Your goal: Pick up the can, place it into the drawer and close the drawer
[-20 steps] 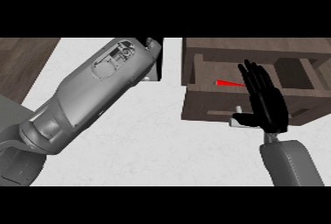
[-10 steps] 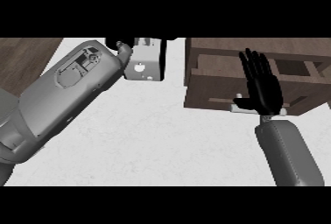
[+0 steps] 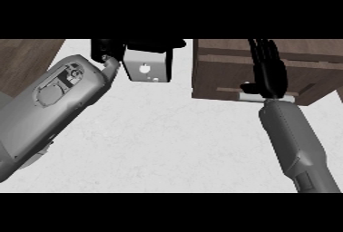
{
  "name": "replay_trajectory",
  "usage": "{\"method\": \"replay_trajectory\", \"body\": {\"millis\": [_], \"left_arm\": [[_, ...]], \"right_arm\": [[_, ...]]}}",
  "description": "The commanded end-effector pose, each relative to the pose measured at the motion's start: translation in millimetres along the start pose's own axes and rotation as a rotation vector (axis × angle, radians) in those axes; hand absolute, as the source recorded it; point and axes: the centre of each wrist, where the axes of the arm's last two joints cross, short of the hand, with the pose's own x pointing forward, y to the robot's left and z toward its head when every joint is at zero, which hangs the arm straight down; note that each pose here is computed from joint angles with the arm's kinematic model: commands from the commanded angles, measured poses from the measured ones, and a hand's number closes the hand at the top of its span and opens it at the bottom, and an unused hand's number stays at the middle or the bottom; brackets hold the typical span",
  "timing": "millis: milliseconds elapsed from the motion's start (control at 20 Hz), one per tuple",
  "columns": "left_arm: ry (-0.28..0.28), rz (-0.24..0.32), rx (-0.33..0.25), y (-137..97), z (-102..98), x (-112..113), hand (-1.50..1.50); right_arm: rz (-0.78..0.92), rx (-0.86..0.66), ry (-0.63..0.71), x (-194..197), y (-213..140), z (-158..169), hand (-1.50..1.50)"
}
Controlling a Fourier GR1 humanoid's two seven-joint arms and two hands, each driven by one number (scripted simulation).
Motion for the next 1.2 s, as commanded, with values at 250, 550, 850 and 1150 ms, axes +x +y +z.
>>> {"method": "replay_trajectory", "body": {"millis": [250, 550, 850, 1150], "left_arm": [[0.014, -0.008, -0.003, 26.3, 17.6, -23.9, -1.50], [-0.002, -0.006, -0.033, 23.5, 27.5, -25.5, -1.50], [0.005, -0.013, -0.023, 32.5, 40.0, -39.7, -1.50], [-0.012, 0.002, -0.043, 28.4, 42.1, -40.3, -1.50]], "right_arm": [[-0.022, -0.006, 0.010, 37.9, 2.2, -43.2, -1.50], [-0.012, -0.020, 0.051, 23.0, -10.8, -60.3, -1.50], [-0.016, -0.043, 0.046, 29.7, -10.4, -64.4, -1.50], [-0.159, -0.058, 0.044, 49.2, -28.4, -88.0, -1.50]]}}
